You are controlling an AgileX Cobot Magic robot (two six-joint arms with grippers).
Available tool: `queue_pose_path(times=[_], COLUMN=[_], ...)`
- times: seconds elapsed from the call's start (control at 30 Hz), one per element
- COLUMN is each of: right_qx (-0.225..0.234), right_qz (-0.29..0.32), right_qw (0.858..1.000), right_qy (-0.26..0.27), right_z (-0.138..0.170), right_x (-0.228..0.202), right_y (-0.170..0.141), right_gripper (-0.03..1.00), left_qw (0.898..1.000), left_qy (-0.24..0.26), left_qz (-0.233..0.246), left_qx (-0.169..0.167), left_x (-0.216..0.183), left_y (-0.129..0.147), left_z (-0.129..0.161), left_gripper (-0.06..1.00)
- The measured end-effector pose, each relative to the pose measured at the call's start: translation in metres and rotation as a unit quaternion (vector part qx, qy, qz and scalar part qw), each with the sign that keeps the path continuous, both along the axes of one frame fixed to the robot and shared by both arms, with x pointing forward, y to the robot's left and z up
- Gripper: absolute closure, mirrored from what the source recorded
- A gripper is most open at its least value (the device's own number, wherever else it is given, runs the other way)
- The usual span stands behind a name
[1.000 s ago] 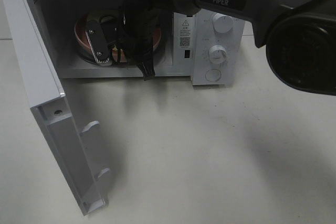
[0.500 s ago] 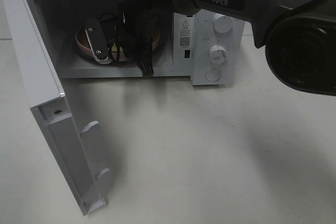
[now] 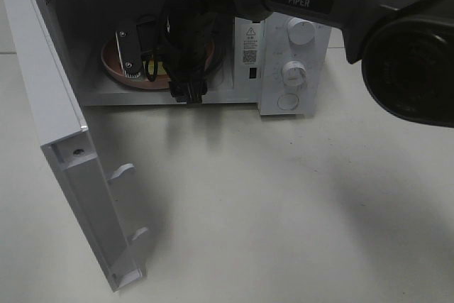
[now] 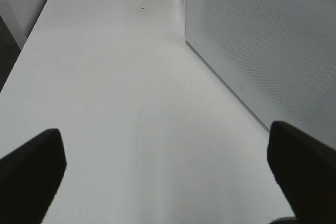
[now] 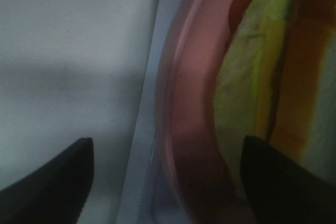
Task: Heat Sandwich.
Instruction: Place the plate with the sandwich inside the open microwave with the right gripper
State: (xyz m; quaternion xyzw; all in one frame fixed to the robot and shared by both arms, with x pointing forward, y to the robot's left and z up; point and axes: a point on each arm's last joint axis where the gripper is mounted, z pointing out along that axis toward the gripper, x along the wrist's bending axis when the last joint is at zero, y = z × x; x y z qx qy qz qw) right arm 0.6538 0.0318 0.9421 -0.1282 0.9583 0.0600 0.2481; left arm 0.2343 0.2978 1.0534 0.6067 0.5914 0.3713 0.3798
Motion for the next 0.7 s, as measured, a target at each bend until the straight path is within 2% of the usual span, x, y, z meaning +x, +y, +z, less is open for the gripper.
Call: queue_pose_path(times=[0.2, 0.5, 0.7], right_qx=[0.009, 0.022, 0.04], right_qz=[0.003, -0.009, -0.018], right_qw=[1.0, 1.0, 0.999], right_qy=[-0.001, -0.004, -0.021], right_z=[-0.004, -0.004, 0.005], right_x=[-0.005, -0.005, -0.005], right_y=[-0.003, -0.002, -0.003], right_gripper=[0.18, 0.18, 0.2], left_qw=[1.0, 1.0, 1.0], left_qy=[0.0, 0.0, 0.0], left_qz=[0.0, 0.0, 0.0], left_qx=[0.0, 0.0, 0.0], left_x=[0.0, 0.0, 0.0], left_y=[0.0, 0.0, 0.0], left_z=[0.0, 0.0, 0.0], left_gripper=[-0.05, -0.05, -0.05])
